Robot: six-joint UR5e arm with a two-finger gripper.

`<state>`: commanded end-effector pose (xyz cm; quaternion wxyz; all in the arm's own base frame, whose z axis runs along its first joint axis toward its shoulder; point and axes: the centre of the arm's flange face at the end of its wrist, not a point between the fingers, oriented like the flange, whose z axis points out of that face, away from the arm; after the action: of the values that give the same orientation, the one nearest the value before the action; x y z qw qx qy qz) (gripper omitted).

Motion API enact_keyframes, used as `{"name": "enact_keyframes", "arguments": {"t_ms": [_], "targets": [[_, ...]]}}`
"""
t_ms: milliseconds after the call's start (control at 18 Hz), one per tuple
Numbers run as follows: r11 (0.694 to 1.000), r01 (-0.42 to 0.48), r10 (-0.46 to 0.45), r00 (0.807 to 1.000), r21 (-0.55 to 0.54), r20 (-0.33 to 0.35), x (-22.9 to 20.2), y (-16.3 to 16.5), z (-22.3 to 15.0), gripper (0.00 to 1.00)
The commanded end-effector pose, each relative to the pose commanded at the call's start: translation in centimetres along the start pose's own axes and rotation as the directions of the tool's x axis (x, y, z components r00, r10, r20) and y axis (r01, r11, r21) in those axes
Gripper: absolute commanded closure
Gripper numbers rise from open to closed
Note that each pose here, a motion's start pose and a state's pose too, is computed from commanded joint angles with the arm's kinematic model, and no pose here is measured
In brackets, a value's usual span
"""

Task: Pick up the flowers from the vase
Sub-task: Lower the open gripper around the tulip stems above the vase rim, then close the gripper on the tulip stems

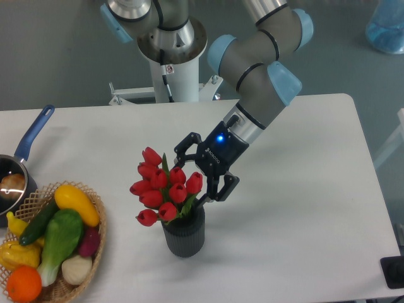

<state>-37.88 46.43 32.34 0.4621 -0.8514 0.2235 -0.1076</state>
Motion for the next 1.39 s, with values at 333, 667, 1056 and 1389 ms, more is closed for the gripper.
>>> {"name": "enact_keyframes", "arguments": {"t_ms": [333,667,1056,1389], "targets": [[1.000,-0.007,0.007,1.000,0.003,-0.014,0.0,0.2,1.2,0.00],[0.999,-0.002,0.003,1.000,0.052,-0.023,0.0,-0.1,1.6,0.00],[0.996,-0.002,0.004,1.000,0.089,-0.026,-0.5,0.6,2.4,0.00],[0.995,-0.041,0.042,0.999,0.092,-0.014,-0.9,0.8,3.3,0.00]]}}
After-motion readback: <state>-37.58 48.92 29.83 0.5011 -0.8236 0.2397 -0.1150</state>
